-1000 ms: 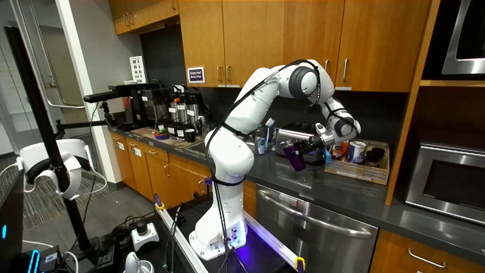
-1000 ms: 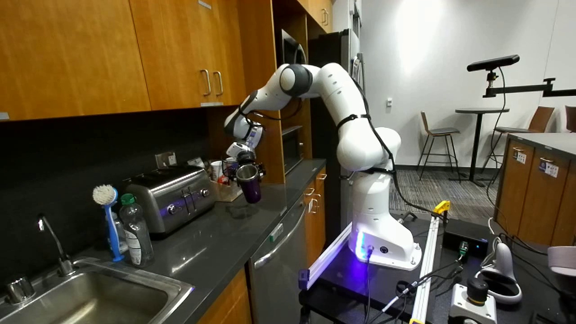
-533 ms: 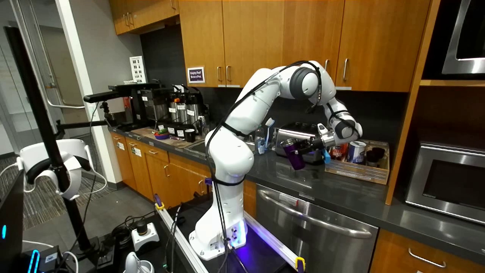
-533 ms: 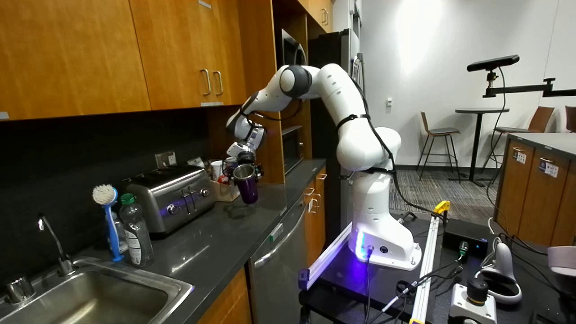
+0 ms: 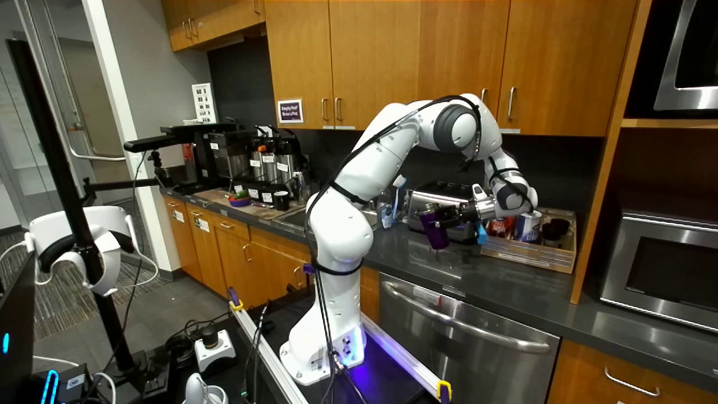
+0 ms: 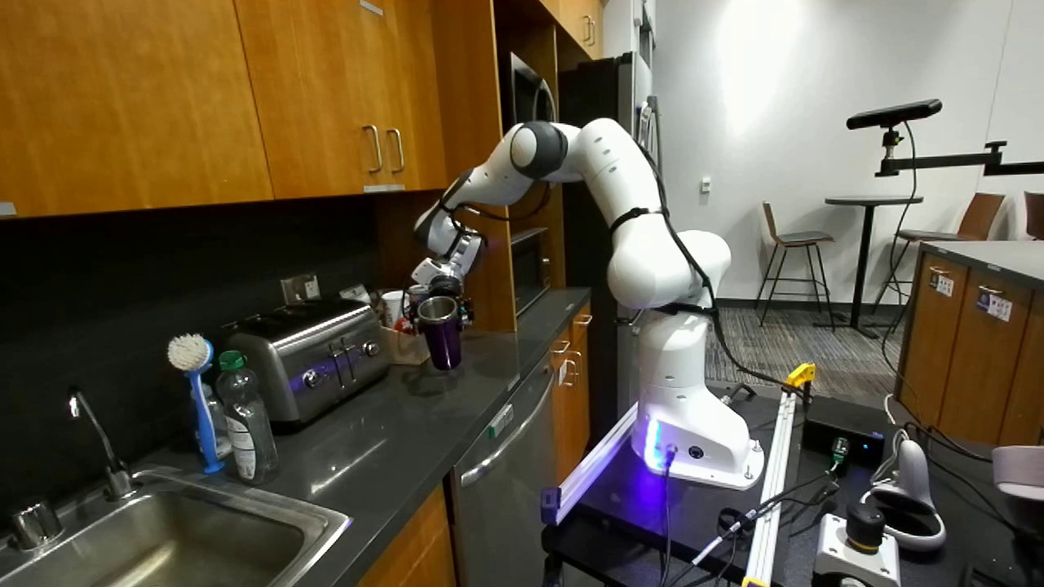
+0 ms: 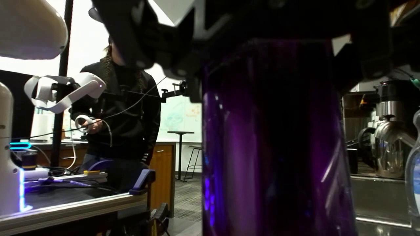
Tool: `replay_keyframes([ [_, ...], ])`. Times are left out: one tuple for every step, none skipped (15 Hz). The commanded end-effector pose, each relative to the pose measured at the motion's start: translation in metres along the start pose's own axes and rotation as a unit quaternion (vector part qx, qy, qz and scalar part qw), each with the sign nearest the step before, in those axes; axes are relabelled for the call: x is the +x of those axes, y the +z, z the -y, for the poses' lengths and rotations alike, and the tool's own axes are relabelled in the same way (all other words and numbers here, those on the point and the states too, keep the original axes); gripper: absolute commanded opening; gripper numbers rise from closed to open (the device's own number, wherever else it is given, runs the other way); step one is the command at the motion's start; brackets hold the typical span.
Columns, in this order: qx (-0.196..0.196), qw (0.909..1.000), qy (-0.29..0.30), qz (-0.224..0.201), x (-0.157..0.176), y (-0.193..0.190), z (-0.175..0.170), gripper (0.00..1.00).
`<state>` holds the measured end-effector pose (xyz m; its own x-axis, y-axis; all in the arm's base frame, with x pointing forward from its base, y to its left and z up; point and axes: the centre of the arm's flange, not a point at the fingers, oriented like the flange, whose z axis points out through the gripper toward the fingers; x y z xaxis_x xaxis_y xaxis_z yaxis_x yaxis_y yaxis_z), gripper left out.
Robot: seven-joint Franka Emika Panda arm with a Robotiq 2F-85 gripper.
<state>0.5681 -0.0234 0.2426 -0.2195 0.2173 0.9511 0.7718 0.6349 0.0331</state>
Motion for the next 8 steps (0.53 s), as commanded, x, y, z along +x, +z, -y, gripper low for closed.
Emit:
replay_keyframes([
  [-0.019,0.9994,-0.013,-0.025,-0.004,-0.002,0.0,0.64],
  [-0.022,0.9992,-0.013,-0.03,-0.007,-0.001,0.001,0.64],
  [-0.026,0.999,-0.014,-0.034,-0.009,-0.001,0.001,0.64],
  [-0.029,0.9987,-0.014,-0.038,-0.011,-0.001,0.002,0.64],
  [-0.033,0.9985,-0.014,-0.042,-0.013,0.0,0.003,0.64],
  [-0.034,0.9983,-0.014,-0.044,-0.015,0.0,0.003,0.64],
  [-0.036,0.9982,-0.014,-0.047,-0.016,0.0,0.005,0.64],
  [-0.037,0.9981,-0.014,-0.048,-0.017,0.0,0.005,0.64],
])
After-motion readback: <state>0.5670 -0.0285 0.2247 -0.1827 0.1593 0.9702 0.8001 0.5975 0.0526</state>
